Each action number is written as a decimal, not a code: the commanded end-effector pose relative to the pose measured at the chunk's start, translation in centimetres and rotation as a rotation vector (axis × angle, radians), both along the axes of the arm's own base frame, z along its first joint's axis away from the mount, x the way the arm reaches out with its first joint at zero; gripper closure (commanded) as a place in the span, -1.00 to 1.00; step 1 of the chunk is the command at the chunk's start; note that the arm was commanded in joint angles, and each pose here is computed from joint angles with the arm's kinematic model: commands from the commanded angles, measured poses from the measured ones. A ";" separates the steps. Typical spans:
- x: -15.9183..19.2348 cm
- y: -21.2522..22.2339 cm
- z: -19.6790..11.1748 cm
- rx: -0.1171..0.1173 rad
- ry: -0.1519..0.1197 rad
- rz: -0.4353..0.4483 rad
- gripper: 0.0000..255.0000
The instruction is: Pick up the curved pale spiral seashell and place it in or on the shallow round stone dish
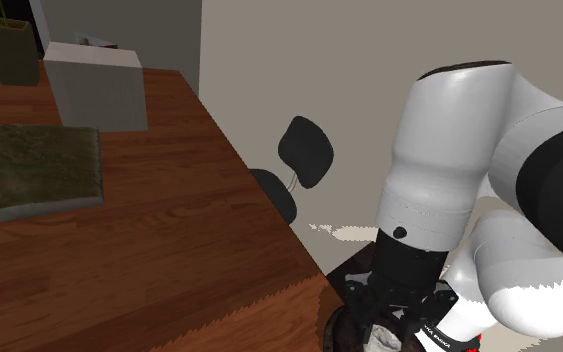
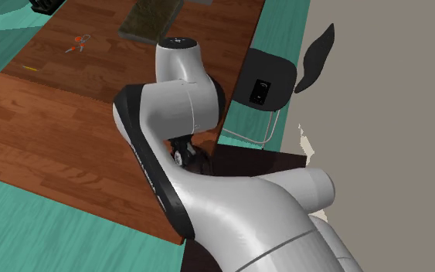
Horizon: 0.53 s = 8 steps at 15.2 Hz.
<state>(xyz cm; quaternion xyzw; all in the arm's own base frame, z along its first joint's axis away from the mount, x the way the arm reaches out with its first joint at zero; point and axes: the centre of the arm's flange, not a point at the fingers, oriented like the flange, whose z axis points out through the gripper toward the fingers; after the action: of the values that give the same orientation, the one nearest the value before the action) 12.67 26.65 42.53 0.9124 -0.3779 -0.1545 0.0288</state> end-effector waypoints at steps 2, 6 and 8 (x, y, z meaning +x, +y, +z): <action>-4.7 -0.4 2.6 0.089 -0.193 0.087 1.00; -4.7 -0.4 0.5 0.089 -0.193 0.087 1.00; -4.7 -0.4 0.0 0.089 -0.193 0.087 1.00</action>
<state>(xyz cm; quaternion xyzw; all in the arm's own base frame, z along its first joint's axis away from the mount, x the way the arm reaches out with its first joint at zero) 11.93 26.67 39.51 0.9146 -0.3774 -0.1440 0.0190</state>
